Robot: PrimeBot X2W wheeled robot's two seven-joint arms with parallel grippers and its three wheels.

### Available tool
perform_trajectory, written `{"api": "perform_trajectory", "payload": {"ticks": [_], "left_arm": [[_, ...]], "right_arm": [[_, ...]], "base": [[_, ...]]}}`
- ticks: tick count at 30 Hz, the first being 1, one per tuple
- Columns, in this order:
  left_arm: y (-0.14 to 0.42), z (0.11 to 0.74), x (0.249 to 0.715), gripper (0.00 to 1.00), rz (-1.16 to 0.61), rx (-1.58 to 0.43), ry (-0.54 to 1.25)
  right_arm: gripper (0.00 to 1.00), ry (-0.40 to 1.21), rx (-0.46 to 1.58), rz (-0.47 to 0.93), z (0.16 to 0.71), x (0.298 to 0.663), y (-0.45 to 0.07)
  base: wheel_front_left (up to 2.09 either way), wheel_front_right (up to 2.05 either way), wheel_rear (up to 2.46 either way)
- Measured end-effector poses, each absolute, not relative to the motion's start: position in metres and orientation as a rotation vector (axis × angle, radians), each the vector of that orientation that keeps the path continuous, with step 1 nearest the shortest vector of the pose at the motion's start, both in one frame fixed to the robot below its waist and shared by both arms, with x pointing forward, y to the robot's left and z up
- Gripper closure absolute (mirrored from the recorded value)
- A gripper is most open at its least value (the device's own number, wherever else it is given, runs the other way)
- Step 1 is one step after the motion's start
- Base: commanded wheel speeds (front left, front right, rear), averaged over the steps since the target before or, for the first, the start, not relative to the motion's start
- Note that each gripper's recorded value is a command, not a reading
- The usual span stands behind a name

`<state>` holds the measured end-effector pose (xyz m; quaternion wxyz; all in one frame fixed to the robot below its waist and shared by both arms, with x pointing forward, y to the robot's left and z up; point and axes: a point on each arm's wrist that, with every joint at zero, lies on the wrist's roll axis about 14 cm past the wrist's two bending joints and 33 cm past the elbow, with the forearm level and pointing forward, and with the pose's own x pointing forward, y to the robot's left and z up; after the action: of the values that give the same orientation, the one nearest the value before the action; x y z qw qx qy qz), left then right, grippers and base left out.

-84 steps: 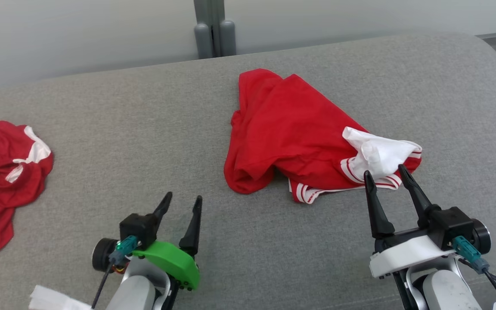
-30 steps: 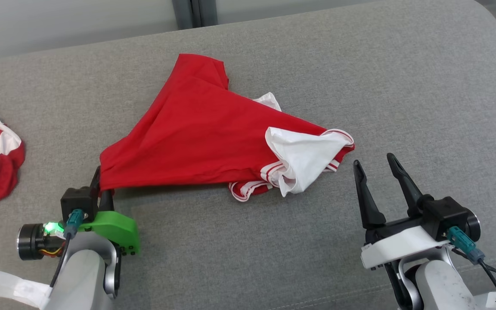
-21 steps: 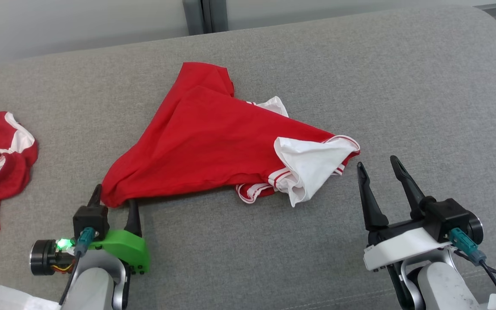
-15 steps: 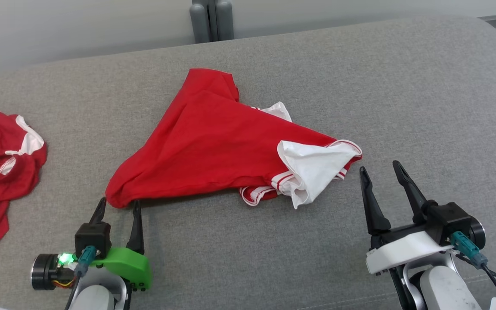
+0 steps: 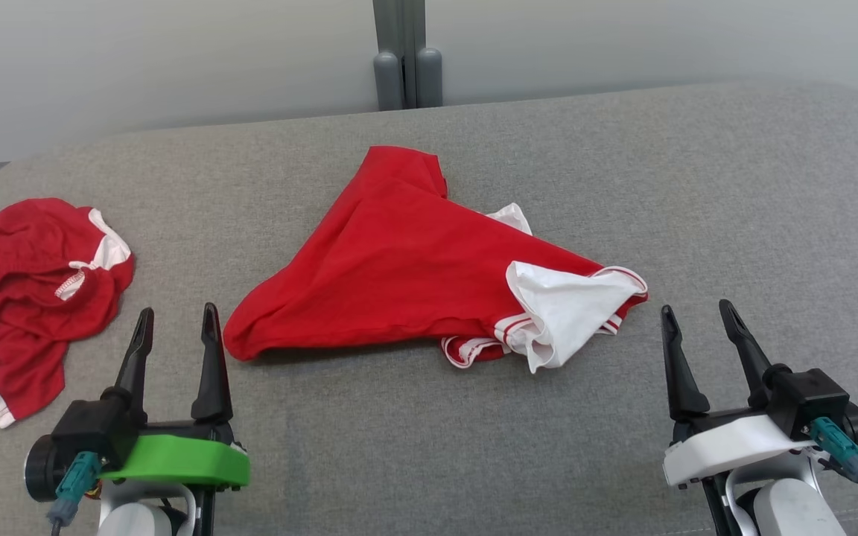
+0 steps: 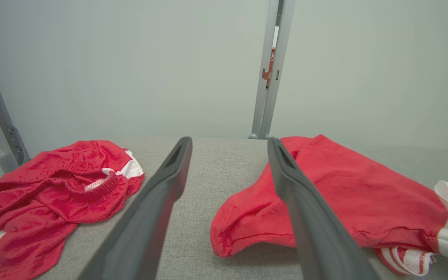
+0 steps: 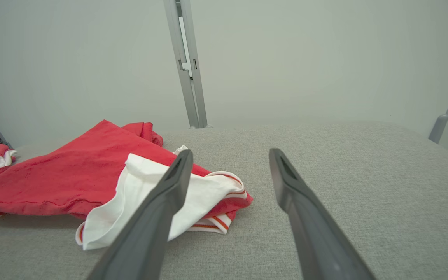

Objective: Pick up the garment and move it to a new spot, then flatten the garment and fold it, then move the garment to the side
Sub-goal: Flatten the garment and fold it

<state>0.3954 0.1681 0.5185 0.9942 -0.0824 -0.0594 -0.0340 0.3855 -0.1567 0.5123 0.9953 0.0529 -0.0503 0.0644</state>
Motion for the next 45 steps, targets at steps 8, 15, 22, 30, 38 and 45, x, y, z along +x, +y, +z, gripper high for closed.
{"api": "perform_trajectory", "payload": {"ticks": [8,15,22,30,38,45], "left_arm": [[0.167,0.520,0.376,0.00,-0.085,-0.222,-0.126],[0.169,0.516,0.373,0.00,-0.079,-0.230,-0.117],[0.167,0.512,0.375,0.00,-0.082,-0.234,-0.104],[0.167,0.510,0.381,0.00,-0.082,-0.241,-0.099],[0.173,0.504,0.384,0.00,-0.059,-0.254,-0.083],[0.173,0.501,0.387,0.00,-0.060,-0.256,-0.075]], "right_arm": [[0.00,-0.082,0.098,0.126,0.507,0.382,-0.158],[0.00,-0.004,0.104,0.181,0.500,0.393,-0.139],[0.00,0.174,0.039,0.312,0.501,0.428,-0.096],[0.00,0.382,-0.072,0.443,0.486,0.456,-0.052],[0.00,0.586,-0.194,0.459,0.443,0.457,-0.049],[1.00,0.562,-0.227,0.417,0.444,0.461,-0.063]], "base": [[0.00,0.00,0.00],[0.00,0.00,0.00],[0.00,0.00,0.00],[0.00,0.00,0.00],[0.00,0.00,0.00],[0.00,0.00,0.00]]}}
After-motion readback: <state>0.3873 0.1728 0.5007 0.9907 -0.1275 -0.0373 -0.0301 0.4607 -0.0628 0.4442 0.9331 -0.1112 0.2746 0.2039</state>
